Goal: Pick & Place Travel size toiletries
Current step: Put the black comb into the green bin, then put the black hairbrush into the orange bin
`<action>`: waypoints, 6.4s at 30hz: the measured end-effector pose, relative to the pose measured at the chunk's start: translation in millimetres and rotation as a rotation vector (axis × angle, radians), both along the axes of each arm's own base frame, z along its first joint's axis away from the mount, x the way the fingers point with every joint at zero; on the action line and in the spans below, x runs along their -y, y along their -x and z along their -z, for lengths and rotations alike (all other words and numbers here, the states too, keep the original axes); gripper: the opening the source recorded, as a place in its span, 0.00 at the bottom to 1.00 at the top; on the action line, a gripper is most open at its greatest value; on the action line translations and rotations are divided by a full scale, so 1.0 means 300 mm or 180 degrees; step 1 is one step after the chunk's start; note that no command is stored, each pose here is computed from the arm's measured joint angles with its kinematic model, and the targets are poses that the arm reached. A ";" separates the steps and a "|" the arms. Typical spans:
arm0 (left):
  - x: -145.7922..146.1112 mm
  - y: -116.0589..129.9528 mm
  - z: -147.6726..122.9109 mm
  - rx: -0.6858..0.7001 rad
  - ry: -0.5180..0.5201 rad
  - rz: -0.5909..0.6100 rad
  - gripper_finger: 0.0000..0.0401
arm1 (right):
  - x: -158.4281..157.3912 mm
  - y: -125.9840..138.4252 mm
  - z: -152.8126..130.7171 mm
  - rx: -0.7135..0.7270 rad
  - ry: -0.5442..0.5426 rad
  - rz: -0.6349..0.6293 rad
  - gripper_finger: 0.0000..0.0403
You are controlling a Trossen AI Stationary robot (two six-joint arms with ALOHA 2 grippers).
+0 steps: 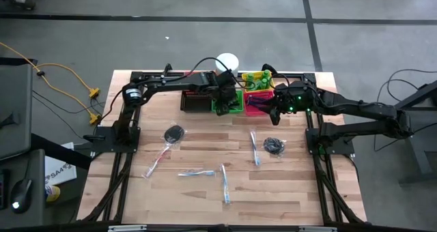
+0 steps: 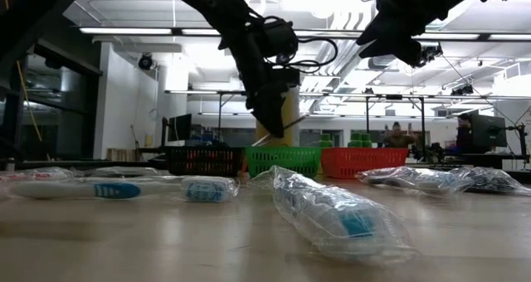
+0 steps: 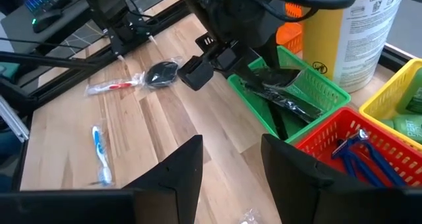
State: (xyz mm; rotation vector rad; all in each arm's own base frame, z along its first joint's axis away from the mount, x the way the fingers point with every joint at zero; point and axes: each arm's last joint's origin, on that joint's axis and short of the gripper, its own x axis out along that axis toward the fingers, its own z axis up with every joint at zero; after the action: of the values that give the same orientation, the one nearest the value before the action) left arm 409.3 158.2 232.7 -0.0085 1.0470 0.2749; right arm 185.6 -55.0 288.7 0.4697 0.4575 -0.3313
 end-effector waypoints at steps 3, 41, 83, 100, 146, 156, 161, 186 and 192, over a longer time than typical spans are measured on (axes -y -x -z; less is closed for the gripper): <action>-0.001 0.001 0.000 -0.0008 -0.0023 -0.0063 0.42 | 0.000 0.000 0.000 0.0002 -0.0001 -0.0014 0.37; 0.335 0.289 -0.162 0.0242 0.0388 -0.1383 0.57 | -0.045 0.085 0.103 -0.1275 -0.0644 -0.0179 0.37; 0.576 0.832 -0.095 0.1336 0.0562 -0.1208 0.57 | -0.344 0.025 0.390 -0.2308 -0.2048 0.2873 0.37; 0.578 0.833 -0.094 0.1293 0.0625 -0.1150 0.57 | -0.330 0.070 0.544 -0.1932 -0.2521 0.2877 0.28; 0.612 0.578 -0.173 0.2914 0.0514 -0.0740 0.57 | -0.235 -0.172 0.157 0.0704 0.0065 0.1491 0.01; 0.544 0.448 -0.186 0.3086 0.0507 -0.0925 0.74 | -0.205 -0.227 0.146 0.0829 0.0590 0.1347 0.01; 0.509 0.386 -0.210 0.3082 0.0611 -0.0799 0.83 | -0.198 -0.251 0.156 0.0859 0.0690 0.1327 0.01; 0.482 0.332 -0.190 0.3021 0.0862 -0.0901 0.70 | -0.190 -0.314 0.195 0.0911 0.0729 0.0753 0.01; 0.483 0.335 -0.175 0.2902 0.1039 -0.1023 0.52 | -0.193 -0.318 0.173 0.1055 0.0731 0.0687 0.01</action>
State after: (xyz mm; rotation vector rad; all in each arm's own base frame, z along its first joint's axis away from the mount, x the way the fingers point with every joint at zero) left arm 308.8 13.4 285.1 -0.5525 0.1645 0.3391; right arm 280.9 2.9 237.0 0.3412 0.0438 -0.4984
